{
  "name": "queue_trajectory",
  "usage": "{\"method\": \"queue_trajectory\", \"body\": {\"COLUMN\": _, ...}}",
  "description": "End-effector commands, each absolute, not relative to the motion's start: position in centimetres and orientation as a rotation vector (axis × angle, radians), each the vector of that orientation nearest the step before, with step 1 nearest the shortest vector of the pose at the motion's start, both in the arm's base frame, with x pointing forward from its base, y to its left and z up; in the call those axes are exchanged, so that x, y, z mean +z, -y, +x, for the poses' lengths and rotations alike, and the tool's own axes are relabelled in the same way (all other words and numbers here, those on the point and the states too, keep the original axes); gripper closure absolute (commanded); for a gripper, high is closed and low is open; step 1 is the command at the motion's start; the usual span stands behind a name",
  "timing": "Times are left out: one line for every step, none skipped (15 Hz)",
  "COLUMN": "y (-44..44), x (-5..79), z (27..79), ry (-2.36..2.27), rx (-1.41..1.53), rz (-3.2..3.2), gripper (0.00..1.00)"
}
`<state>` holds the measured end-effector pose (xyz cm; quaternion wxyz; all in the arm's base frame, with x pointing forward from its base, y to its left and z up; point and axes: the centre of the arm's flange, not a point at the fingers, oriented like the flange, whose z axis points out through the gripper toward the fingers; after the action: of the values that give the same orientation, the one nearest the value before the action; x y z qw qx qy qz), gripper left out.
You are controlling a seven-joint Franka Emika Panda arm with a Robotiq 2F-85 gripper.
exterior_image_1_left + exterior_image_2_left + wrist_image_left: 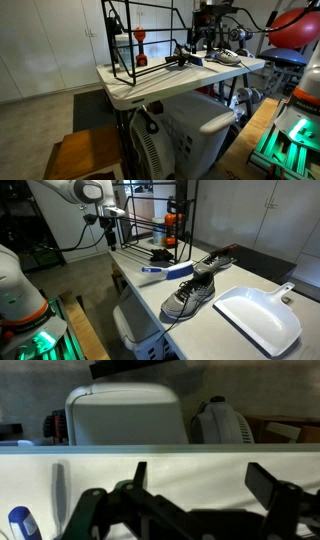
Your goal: Place the left trainer on the middle shelf of the shoe rack
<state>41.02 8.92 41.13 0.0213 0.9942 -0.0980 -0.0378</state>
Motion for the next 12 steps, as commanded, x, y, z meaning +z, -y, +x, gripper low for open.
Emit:
{"method": "queue_trajectory", "body": {"y": -8.9, "x": 41.1, "z": 41.0, "ry": 0.304, "rx": -0.117, "rz": 3.082, "gripper": 0.0}}
{"method": "queue_trajectory", "body": {"y": -8.9, "x": 41.1, "z": 41.0, "ry": 0.304, "rx": -0.117, "rz": 3.082, "gripper": 0.0}}
{"method": "queue_trajectory", "body": {"y": -8.2, "x": 41.1, "z": 41.3, "ry": 0.331, "rx": -0.073, "rz": 3.06, "gripper": 0.0}}
{"method": "queue_trajectory", "body": {"y": -6.9, "x": 41.4, "z": 41.7, "ry": 0.354, "rx": -0.025, "rz": 3.051, "gripper": 0.0}}
{"method": "queue_trajectory", "body": {"y": -5.4, "x": 41.8, "z": 42.1, "ry": 0.36, "rx": 0.039, "rz": 3.024, "gripper": 0.0}}
{"method": "queue_trajectory", "body": {"y": -3.7, "x": 42.3, "z": 42.6, "ry": 0.373, "rx": 0.089, "rz": 2.991, "gripper": 0.0}}
{"method": "queue_trajectory", "body": {"y": -1.5, "x": 43.1, "z": 43.1, "ry": 0.374, "rx": 0.12, "rz": 2.968, "gripper": 0.0}}
{"method": "queue_trajectory", "body": {"y": 0.5, "x": 43.6, "z": 43.4, "ry": 0.376, "rx": 0.138, "rz": 2.944, "gripper": 0.0}}
{"method": "queue_trajectory", "body": {"y": 2.7, "x": 44.1, "z": 43.6, "ry": 0.366, "rx": 0.16, "rz": 2.917, "gripper": 0.0}}
{"method": "queue_trajectory", "body": {"y": 4.8, "x": 44.5, "z": 43.7, "ry": 0.364, "rx": 0.141, "rz": 2.89, "gripper": 0.0}}
{"method": "queue_trajectory", "body": {"y": 7.1, "x": 44.8, "z": 43.6, "ry": 0.361, "rx": 0.144, "rz": 2.853, "gripper": 0.0}}
{"method": "queue_trajectory", "body": {"y": 9.1, "x": 45.1, "z": 43.6, "ry": 0.365, "rx": 0.148, "rz": 2.855, "gripper": 0.0}}
